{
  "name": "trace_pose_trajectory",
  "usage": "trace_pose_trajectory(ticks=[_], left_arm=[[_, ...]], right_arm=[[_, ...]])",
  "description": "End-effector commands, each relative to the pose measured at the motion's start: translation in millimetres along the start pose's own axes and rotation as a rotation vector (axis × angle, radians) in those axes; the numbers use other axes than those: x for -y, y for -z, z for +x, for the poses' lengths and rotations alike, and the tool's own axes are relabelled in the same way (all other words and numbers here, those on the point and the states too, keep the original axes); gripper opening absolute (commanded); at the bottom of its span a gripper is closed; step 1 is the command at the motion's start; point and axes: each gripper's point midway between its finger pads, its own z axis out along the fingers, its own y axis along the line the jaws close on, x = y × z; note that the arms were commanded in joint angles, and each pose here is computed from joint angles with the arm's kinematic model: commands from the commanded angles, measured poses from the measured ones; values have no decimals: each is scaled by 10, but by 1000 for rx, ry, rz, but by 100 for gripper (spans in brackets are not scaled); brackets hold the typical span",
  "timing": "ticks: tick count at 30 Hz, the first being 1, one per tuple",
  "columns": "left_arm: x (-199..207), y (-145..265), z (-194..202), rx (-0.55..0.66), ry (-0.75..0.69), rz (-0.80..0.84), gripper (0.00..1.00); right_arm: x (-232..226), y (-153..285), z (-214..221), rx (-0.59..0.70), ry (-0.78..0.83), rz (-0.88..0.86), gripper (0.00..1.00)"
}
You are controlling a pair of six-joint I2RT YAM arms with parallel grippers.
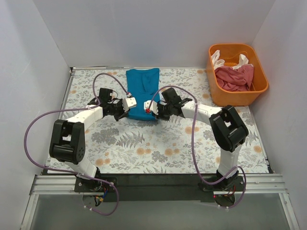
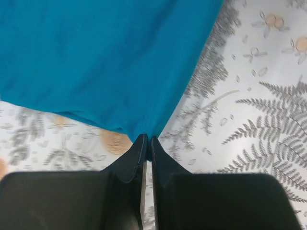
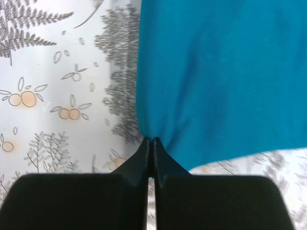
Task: Fold and stack the t-shirts
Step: Fold the tshirt
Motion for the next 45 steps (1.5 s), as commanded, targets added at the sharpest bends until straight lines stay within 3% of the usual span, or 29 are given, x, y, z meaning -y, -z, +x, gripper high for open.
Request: trace_pose_trajectory(ticks=[1,9,19,23,30,35,45], left_arm=[[-221,296,-412,78,-26,-58,0],[16,556,-637,132,-63,-28,0],[1280,1219,-790,147,-97,210,0],[1455,1426,-846,145,-61,217,0],[898,1276,-854,108,41,168,0],[329,1113,-863,123,43,104,0],[-480,680,-692,81,51,88,0]], right_arm=[[392,449,-454,84,16,97,1],[200,737,-578,104,2,54,1],[-1041,1286,-688,139,-98,-199,1],[-1090,1534,-853,165,-109,-180,1],[-706,1389,-877,135,-59,-170,1],[-154,1219,-804,127,-27,-133,1],[515,805,-571,97,21,-148,1]])
